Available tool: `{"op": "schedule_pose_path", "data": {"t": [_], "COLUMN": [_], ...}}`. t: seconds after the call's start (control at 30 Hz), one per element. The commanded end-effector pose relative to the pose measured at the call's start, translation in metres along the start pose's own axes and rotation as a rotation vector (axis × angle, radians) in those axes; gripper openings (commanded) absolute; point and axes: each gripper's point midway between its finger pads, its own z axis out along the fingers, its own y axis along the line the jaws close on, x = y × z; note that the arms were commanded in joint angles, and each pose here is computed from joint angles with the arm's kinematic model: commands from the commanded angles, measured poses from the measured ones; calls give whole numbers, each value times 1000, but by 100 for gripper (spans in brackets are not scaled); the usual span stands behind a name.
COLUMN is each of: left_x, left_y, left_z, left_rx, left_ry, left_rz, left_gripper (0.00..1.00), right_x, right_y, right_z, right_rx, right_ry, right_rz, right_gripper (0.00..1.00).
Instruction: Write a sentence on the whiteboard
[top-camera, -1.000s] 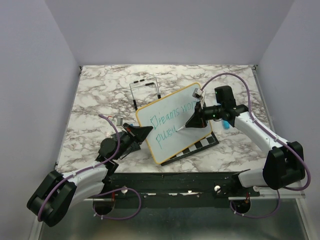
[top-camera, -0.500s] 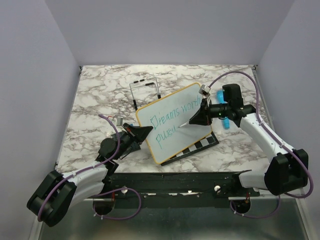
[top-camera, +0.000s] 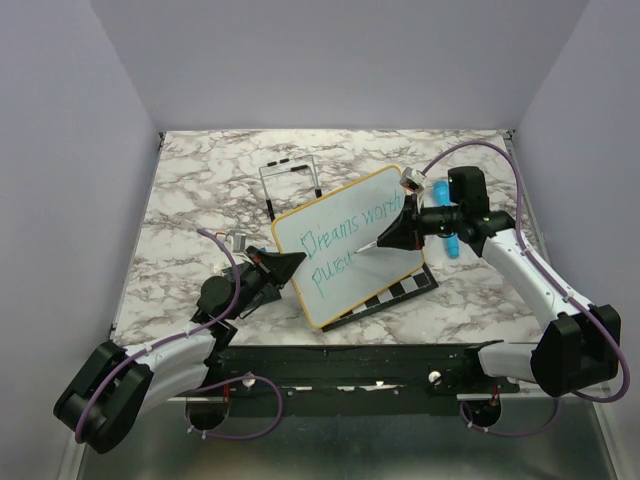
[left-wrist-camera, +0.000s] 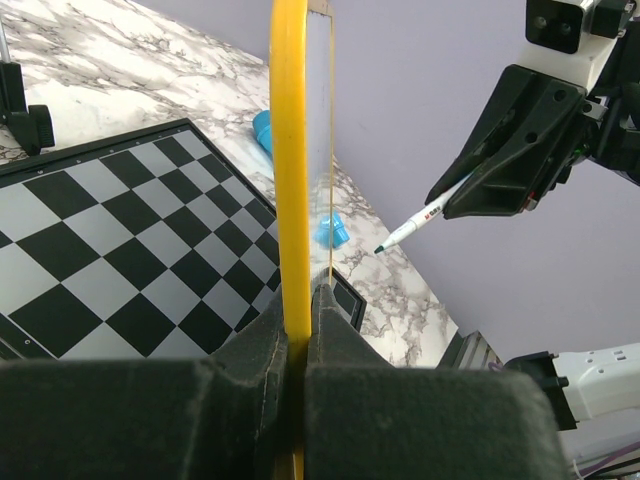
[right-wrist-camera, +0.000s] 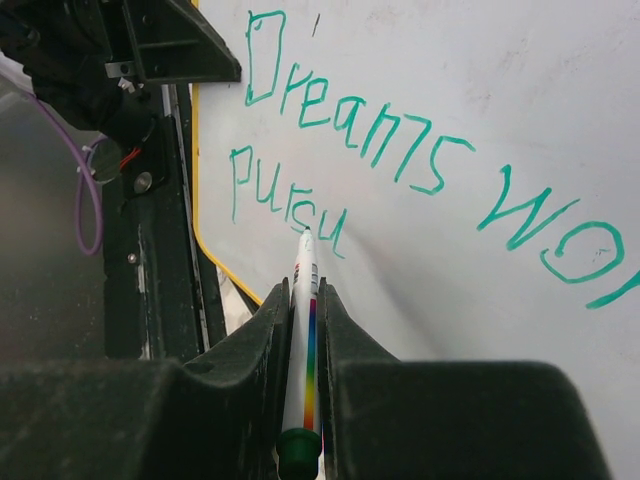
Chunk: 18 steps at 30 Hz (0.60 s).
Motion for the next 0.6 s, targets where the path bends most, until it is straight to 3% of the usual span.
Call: {"op": "schedule_pose_path", "data": {"t": [0.0, 0.57], "left_x": [9, 8], "left_y": [8, 7], "left_z": [-4, -2], "left_rx": [-8, -6], "left_ry": [30, 27], "left_rz": [80, 76], "left_gripper": [0, 0], "right_x": [2, 5], "right_y": [-6, -29], "right_z": [-1, 3], "right_rx": [13, 89], "right_ry": [-8, -3], "right_rz": [-29, -32], "right_gripper": [1, 1]}}
